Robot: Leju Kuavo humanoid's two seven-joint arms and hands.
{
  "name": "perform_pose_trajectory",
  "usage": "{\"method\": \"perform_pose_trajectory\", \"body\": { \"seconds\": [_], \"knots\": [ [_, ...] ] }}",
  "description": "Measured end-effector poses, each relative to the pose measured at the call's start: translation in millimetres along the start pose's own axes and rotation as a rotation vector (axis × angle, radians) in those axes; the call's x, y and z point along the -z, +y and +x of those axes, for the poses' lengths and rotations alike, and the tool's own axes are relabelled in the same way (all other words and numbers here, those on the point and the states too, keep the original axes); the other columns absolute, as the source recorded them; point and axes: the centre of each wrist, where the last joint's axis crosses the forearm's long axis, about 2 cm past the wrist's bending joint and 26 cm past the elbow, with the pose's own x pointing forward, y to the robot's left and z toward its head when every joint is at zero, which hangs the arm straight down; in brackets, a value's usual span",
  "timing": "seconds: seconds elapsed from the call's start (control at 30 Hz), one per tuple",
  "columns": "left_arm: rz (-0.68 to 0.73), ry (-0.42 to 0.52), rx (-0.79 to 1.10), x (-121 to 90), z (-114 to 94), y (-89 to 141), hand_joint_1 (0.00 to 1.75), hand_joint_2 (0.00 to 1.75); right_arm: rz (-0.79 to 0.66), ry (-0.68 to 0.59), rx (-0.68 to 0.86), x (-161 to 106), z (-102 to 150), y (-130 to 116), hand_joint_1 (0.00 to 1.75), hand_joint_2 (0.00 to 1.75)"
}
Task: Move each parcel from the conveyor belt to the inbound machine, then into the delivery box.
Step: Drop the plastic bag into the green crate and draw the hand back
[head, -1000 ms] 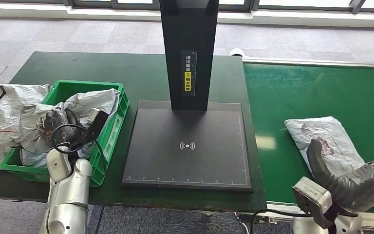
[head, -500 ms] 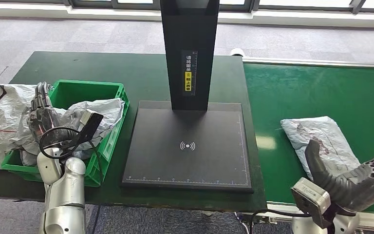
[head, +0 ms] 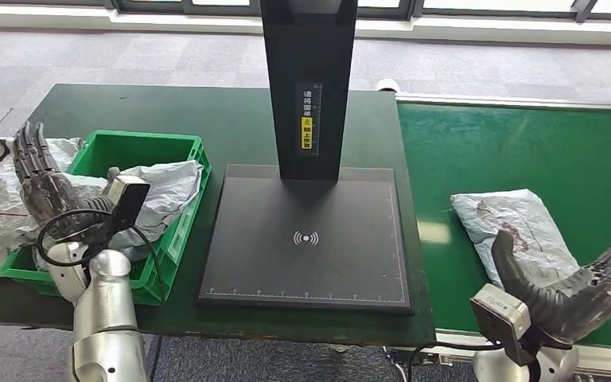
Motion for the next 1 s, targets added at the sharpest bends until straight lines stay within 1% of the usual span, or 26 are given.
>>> {"method": "perform_pose_trajectory", "body": {
  "seconds": [0.07, 0.17, 0.23, 0.3, 0.37, 0.43, 0.5, 0.57, 0.63, 0.7, 0.8, 1.0],
  "knots": [
    [0.074, 0.008, -0.072, -0.2, -3.3, 4.0, 0.00, 1.75, 0.006, 0.007, -0.006, -1.1, -1.3, 0.1, 0.00, 1.75],
    [0.123, 0.017, -0.110, 0.0, -4.9, 7.7, 0.00, 1.75, 0.012, 0.015, -0.011, -2.4, -2.6, 0.5, 0.00, 1.75],
    [0.161, 0.063, -0.162, -3.8, -4.9, 8.9, 0.00, 1.75, 0.016, 0.016, -0.016, -3.0, -3.7, 0.6, 0.00, 1.75],
    [0.227, 0.157, -0.290, -12.4, -1.6, 9.2, 0.00, 1.75, 0.025, 0.016, -0.037, -3.4, -6.9, 0.1, 0.00, 1.75],
    [0.267, 0.230, -0.464, -21.7, 8.3, 8.6, 0.00, 1.75, 0.043, 0.018, -0.075, -3.5, -12.5, 0.0, 0.00, 1.75],
    [0.237, 0.241, -0.679, -29.0, 23.6, 8.9, 0.00, 1.75, 0.072, 0.028, -0.129, -4.1, -21.3, 1.0, 0.00, 1.75],
    [0.146, 0.196, -0.923, -35.9, 40.9, 11.0, 0.00, 1.75, 0.115, 0.059, -0.205, -5.9, -34.0, 2.5, 0.00, 1.75],
    [0.020, 0.122, -1.128, -44.8, 56.8, 12.7, 0.00, 1.75, 0.166, 0.120, -0.292, -9.4, -47.9, 4.7, 0.00, 1.75],
    [-0.113, 0.045, -1.302, -55.0, 70.8, 14.2, 0.00, 1.75, 0.238, 0.203, -0.385, -16.1, -62.5, 10.8, 0.00, 1.75],
    [-0.217, -0.020, -1.442, -63.0, 82.6, 16.4, 0.00, 1.75, 0.313, 0.292, -0.458, -26.3, -77.3, 17.7, 0.00, 1.75],
    [-0.286, -0.068, -1.540, -69.2, 92.6, 19.2, 0.00, 1.75, 0.375, 0.403, -0.498, -40.6, -92.6, 23.3, 0.00, 1.75],
    [-0.339, -0.098, -1.606, -75.4, 98.4, 21.1, 0.00, 1.75, 0.417, 0.525, -0.491, -51.3, -105.8, 34.4, 0.00, 1.75]
  ]
}}
